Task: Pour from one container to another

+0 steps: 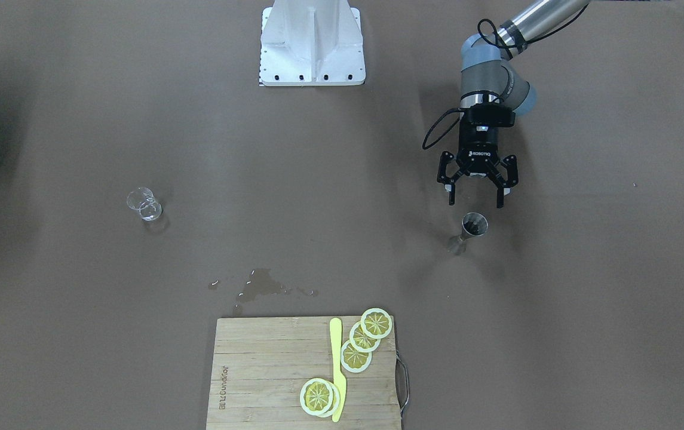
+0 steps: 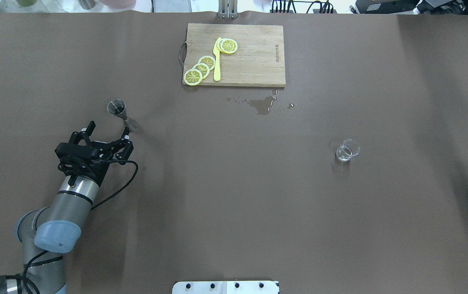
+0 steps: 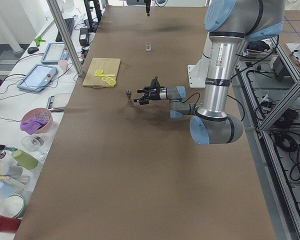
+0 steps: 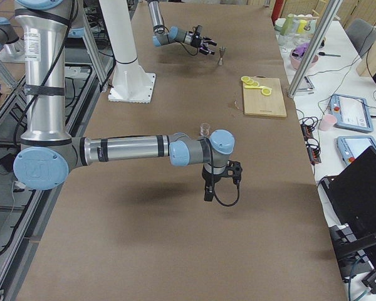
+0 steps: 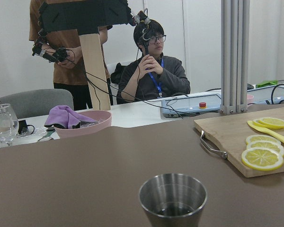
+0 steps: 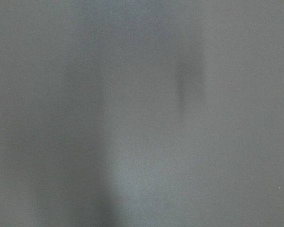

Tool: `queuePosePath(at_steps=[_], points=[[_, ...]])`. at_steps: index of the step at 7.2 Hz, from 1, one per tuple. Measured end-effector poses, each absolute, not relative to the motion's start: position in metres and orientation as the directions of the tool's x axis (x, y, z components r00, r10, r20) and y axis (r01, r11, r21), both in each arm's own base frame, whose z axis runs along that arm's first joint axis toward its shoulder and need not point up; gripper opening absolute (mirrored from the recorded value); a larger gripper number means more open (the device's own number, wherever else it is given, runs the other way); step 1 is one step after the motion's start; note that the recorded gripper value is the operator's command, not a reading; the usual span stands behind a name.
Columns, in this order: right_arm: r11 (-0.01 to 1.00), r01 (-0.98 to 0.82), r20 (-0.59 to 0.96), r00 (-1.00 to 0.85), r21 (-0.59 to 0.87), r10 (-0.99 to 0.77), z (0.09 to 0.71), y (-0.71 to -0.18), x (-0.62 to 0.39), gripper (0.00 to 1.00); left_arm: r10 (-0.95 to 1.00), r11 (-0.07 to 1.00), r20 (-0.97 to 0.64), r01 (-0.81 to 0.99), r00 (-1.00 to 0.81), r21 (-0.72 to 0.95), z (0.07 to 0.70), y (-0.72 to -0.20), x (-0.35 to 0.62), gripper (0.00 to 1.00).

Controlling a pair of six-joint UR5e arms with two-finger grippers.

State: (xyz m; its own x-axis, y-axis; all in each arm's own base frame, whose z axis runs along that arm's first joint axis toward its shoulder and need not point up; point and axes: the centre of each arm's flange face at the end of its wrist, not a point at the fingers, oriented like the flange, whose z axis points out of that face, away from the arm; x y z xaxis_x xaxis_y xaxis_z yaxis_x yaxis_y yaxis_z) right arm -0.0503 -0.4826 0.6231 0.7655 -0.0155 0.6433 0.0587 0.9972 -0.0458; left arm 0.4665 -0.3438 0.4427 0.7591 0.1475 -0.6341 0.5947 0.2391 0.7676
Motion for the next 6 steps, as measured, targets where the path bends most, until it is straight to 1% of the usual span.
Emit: queuePosePath(at_steps=[2,4,6], points=[[0.994,0.107,0.643,0.762,-0.011,-0.075,0.626,-0.48,-0.048,1.0,0.168,0.23,-0.653,0.615,0.738,0.754,0.428,-0.3,0.466,0.97],[0.993,0.117,0.636,0.766,0.004,-0.093,0.623,-0.482,-0.049,1.0,0.19,0.242,-0.665,0.622,0.722,0.745,0.405,-0.283,0.438,0.97],[0.993,0.115,0.641,0.76,0.026,-0.105,0.602,-0.482,-0.05,1.0,0.219,0.276,-0.658,0.601,0.721,0.75,0.362,-0.279,0.417,0.96]])
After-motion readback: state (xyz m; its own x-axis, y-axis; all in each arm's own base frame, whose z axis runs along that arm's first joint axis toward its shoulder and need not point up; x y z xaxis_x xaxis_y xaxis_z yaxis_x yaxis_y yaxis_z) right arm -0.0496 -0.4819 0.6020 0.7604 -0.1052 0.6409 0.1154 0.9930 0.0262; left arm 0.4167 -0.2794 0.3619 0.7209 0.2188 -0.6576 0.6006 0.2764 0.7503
